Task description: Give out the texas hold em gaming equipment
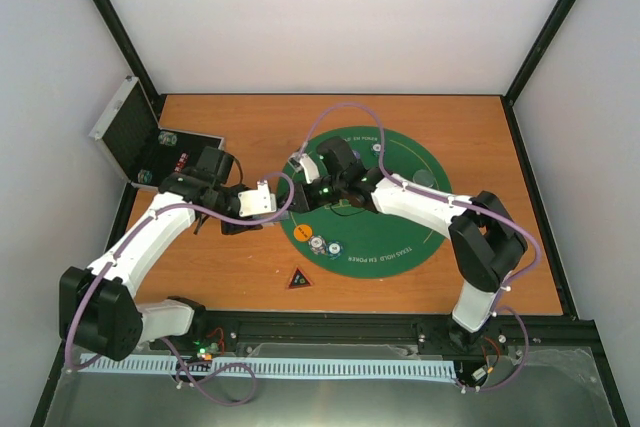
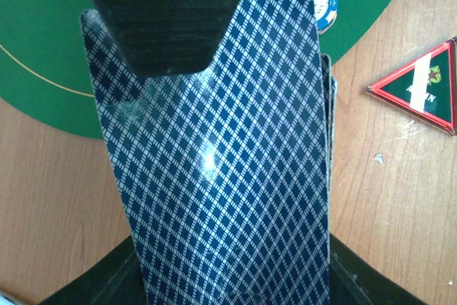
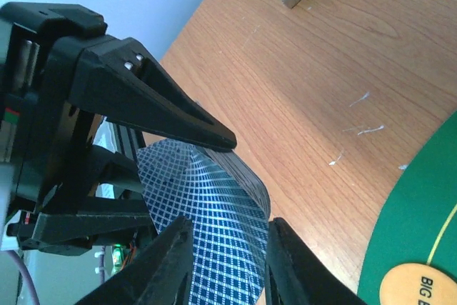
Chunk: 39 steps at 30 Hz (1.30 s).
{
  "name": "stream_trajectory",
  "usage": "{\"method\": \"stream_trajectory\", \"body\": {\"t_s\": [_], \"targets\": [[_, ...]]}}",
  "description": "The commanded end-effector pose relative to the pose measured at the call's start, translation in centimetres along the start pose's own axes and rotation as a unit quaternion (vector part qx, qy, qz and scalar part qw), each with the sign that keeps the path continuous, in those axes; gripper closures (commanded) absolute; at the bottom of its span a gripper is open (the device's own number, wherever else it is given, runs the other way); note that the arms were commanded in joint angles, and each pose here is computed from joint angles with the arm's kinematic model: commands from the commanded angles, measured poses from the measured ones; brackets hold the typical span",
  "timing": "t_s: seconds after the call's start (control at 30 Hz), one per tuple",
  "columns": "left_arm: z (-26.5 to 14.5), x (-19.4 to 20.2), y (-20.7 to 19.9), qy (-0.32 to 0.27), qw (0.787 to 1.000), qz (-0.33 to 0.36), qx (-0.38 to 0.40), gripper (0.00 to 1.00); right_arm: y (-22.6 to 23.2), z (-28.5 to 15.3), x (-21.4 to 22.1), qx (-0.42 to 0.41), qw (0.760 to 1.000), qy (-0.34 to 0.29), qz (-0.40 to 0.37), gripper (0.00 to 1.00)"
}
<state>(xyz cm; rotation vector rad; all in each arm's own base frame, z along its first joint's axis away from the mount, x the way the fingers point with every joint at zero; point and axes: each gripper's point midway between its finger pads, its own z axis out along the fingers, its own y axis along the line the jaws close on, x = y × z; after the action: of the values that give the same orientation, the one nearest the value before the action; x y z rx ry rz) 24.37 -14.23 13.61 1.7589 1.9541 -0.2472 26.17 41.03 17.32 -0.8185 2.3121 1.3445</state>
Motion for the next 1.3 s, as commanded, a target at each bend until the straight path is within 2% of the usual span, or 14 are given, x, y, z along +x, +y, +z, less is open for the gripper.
{"method": "stream_trajectory", "body": {"t_s": [0.0, 0.1, 0.37, 0.53, 0.8, 0.9, 1.03, 1.27], "targets": [[-0.4, -1.4, 0.6, -0.024, 1.000, 0.006, -0.004, 0.52, -0.8, 0.7, -0.1, 0.011, 1.000, 0.002, 0.000, 0.69], [-0.5, -1.6, 0.7, -0.026, 1.000, 0.007, -0.004, 0.52, -2.2, 1.1, 0.4, 0.042, 0.999, 0.017, 0.006, 0.68], [-0.5, -1.5, 0.6, -0.026, 1.000, 0.009, -0.004, 0.52, -2.6, 0.6, 0.6, 0.063, 0.998, 0.021, -0.005, 0.66], [-0.4, -1.4, 0.5, -0.025, 1.000, 0.008, -0.004, 0.52, -3.1, -0.4, 0.4, 0.096, 0.995, 0.019, -0.017, 0.79], [-0.4, -1.4, 0.5, -0.025, 1.000, 0.008, -0.004, 0.52, -1.9, -1.3, -0.3, 0.092, 0.995, 0.010, -0.027, 0.77], [-0.4, -1.4, 0.5, -0.025, 1.000, 0.007, -0.004, 0.52, -0.9, -1.3, -0.3, 0.066, 0.997, 0.012, -0.028, 0.72], [-0.5, -1.4, 0.5, -0.025, 1.000, 0.006, -0.004, 0.52, -0.2, -1.0, -0.5, 0.036, 0.999, 0.005, -0.021, 0.58], [-0.7, -1.9, 0.5, -0.034, 0.999, 0.007, -0.005, 0.52, -1.1, 1.2, 0.1, 0.020, 0.999, 0.025, 0.002, 0.51]]}}
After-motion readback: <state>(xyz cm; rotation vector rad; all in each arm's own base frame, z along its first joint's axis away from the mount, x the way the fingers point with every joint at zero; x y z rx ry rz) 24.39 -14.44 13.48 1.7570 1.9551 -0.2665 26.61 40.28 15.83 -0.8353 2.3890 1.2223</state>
